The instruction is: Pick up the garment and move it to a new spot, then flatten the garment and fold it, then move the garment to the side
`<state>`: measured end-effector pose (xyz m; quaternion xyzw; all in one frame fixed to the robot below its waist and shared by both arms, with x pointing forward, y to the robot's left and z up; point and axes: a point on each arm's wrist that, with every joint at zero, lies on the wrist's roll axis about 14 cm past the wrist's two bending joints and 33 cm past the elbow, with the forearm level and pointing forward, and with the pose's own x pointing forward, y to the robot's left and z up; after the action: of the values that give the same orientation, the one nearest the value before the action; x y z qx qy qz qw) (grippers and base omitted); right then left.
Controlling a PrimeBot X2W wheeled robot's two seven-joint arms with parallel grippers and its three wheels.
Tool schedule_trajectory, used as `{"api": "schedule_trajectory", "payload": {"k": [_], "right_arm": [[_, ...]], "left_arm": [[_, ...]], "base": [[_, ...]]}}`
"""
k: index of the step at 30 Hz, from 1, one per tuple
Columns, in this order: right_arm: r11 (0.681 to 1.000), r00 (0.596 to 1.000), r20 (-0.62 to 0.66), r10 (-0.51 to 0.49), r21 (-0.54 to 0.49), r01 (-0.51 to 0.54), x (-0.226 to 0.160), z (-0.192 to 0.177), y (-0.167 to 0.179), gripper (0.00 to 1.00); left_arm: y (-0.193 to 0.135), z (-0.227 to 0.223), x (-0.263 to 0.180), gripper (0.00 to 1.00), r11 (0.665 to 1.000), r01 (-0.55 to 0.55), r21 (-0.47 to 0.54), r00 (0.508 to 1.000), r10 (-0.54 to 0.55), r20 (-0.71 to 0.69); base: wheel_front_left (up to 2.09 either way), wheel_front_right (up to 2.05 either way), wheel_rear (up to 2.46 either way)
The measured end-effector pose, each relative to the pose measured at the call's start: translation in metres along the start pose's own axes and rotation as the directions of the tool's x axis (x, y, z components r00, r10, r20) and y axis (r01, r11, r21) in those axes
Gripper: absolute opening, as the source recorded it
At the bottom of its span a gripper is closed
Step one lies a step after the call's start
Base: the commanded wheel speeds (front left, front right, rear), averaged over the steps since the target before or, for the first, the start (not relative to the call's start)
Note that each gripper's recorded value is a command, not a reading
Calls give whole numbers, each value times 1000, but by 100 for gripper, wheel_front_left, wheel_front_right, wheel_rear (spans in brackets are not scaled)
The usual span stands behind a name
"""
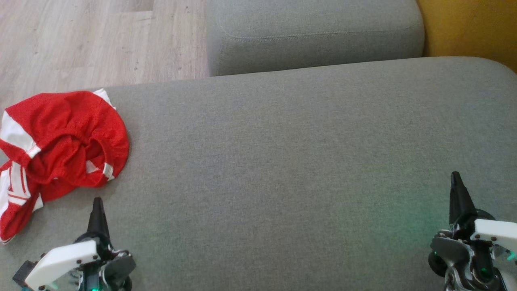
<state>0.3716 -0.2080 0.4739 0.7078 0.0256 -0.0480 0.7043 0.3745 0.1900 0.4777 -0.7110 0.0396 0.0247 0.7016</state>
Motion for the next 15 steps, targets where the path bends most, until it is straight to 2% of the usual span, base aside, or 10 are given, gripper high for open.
{"api": "schedule_trajectory", "payload": {"k": [9, 10, 15], "right_arm": [[1000, 1000, 0, 0, 0, 0, 0, 0, 0, 0], [1000, 1000, 0, -16, 1, 16, -1, 0, -5, 100], [989, 989, 5, -146, 13, 146, -22, 0, -49, 100]], "left_arm": [[0, 0, 0, 0, 1000, 0, 0, 1000, 0, 0], [5, 0, -1, 100, 1000, -16, -1, 1000, 16, 0], [48, -2, -21, 100, 990, -143, -12, 990, 143, 0]], "base": [[0, 0, 0], [0, 0, 0], [0, 0, 0]]}}
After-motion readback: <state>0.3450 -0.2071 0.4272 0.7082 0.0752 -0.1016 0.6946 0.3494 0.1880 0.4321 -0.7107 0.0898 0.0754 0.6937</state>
